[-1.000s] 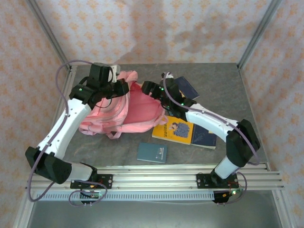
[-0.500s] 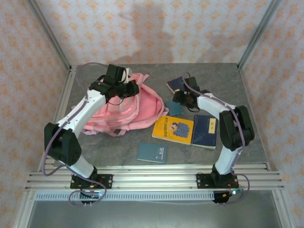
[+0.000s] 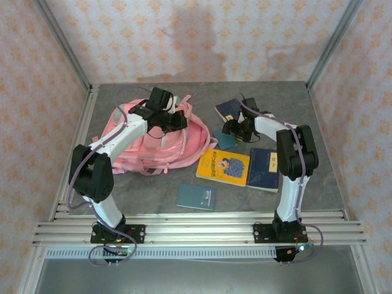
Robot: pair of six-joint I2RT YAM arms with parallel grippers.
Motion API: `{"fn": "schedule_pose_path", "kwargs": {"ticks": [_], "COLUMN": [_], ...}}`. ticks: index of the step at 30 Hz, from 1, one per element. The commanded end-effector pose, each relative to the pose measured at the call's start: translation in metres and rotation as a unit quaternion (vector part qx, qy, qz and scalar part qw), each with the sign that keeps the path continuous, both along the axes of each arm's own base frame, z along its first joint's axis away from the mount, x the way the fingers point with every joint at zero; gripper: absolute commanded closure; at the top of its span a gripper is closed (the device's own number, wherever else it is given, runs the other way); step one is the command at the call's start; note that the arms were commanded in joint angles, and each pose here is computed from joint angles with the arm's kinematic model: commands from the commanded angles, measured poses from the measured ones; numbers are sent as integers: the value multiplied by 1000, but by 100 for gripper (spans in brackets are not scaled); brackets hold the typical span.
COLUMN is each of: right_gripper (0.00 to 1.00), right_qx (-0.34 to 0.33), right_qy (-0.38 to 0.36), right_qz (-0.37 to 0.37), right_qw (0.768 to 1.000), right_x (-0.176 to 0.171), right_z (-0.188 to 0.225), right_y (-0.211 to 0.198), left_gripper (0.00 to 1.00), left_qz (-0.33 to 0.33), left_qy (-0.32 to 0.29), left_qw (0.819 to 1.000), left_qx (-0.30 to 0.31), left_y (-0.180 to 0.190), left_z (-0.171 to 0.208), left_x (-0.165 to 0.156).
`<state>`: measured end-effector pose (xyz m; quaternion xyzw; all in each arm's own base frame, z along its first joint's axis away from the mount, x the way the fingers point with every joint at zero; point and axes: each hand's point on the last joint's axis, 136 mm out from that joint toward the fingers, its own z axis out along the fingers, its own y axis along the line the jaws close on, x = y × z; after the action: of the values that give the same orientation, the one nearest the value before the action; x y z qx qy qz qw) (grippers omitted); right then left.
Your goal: Pack books, pencil case, and school supplies into a backpack
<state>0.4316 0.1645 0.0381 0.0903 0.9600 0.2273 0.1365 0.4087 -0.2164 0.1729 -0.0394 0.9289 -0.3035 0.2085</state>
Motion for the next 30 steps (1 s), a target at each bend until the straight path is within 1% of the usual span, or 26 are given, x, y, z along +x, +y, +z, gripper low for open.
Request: {"fn": "schedule_pose_path", "kwargs": {"ticks": [1, 6, 10, 12, 19, 21, 22, 24, 26, 29, 30], "right_gripper": [31, 36, 38, 39, 47, 52, 57, 63, 69, 69, 68], "right_qx": [70, 118, 135, 144, 217, 205, 192, 169, 136, 108, 98], "right_qy": [43, 38, 30, 26, 18, 19, 16, 11, 7, 4, 4], "right_qz": [60, 66, 67, 59, 23, 14, 6, -11, -27, -41, -43], "right_qw": [995, 990, 988, 987, 976, 979, 981, 986, 990, 993, 994], "right_x": [-20, -22, -23, -22, -17, -15, -13, -9, -4, 2, 4], "right_z": [-8, 6, 18, 22, 34, 31, 28, 24, 21, 20, 19], "right_y": [38, 50, 53, 50, 47, 44, 40, 33, 24, 15, 13], "left_gripper": [100, 100, 100, 100, 100, 100, 100, 100, 100, 100, 100], "left_qz": [-8, -10, -11, -11, -10, -9, -6, 6, 28, 66, 72], "left_qy": [-16, -15, -12, -10, -11, -14, -19, -29, -35, -59, -66], "left_qw": [1000, 1000, 1000, 1000, 1000, 1000, 999, 999, 999, 996, 995], "left_qx": [1, 4, 8, 7, 12, 19, 25, 36, 30, -7, -11], "left_y": [-3, -2, -1, -2, 0, 2, 5, 14, 25, 40, 44], "left_z": [4, 3, 0, 0, 0, 2, 3, 9, 13, 27, 31], "left_x": [9, 9, 8, 8, 8, 8, 8, 9, 13, 21, 22]}}
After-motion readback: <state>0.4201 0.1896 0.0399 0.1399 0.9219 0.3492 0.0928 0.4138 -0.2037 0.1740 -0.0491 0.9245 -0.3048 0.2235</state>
